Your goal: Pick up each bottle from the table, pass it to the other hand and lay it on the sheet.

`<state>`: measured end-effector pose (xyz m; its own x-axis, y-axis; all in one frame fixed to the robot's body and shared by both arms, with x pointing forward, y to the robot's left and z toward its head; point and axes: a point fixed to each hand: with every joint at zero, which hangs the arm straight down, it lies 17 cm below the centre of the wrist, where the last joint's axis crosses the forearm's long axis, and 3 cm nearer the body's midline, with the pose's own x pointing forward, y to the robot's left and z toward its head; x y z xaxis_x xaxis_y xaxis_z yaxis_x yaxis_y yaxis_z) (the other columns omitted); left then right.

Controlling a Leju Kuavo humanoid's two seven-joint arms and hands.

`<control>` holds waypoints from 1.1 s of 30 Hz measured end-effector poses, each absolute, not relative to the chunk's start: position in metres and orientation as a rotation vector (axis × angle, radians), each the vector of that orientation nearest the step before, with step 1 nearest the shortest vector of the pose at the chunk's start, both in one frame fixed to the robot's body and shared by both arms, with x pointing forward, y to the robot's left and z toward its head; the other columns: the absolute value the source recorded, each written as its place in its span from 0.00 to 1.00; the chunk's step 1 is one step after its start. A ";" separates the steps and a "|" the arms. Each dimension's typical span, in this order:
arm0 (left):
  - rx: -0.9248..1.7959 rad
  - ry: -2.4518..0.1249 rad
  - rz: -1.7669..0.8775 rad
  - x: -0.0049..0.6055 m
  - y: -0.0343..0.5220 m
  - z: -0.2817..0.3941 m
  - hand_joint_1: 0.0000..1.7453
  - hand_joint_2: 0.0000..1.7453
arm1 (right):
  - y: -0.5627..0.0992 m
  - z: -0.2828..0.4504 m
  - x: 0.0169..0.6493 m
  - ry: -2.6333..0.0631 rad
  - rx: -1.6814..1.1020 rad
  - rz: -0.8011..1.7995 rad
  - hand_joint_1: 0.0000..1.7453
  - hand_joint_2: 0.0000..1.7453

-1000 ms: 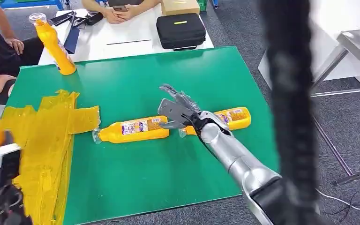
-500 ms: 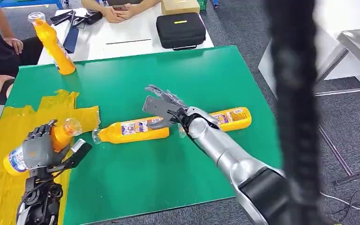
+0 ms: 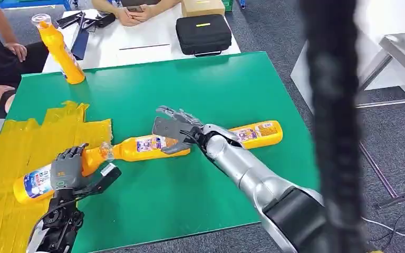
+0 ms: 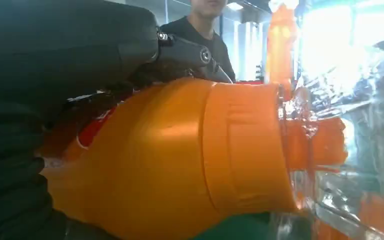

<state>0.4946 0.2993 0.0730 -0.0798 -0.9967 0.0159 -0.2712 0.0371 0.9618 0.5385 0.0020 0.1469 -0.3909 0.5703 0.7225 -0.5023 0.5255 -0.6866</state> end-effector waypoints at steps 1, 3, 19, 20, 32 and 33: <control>1.350 -1.482 -1.110 0.495 0.299 0.072 0.00 1.00 | 0.003 0.145 0.538 -1.597 -0.059 1.158 0.00 1.00; 1.351 -1.481 -1.117 0.496 0.299 0.072 0.00 1.00 | 0.003 0.143 0.537 -1.587 -0.061 1.166 0.00 1.00; 1.156 -1.486 -1.051 0.509 0.290 0.045 0.00 0.00 | -0.001 0.077 0.520 -1.272 -0.254 1.450 0.00 1.00; 1.137 -1.492 -1.037 0.510 0.290 0.044 0.00 0.00 | 0.000 0.076 0.520 -1.265 -0.267 1.456 0.00 1.00; 1.020 -1.536 -0.964 0.516 0.280 0.041 0.00 0.00 | 0.001 0.066 0.516 -1.221 -0.313 1.491 0.00 1.00; 0.994 -1.559 -0.950 0.516 0.276 0.043 0.00 0.00 | 0.000 0.065 0.516 -1.213 -0.324 1.492 0.00 1.00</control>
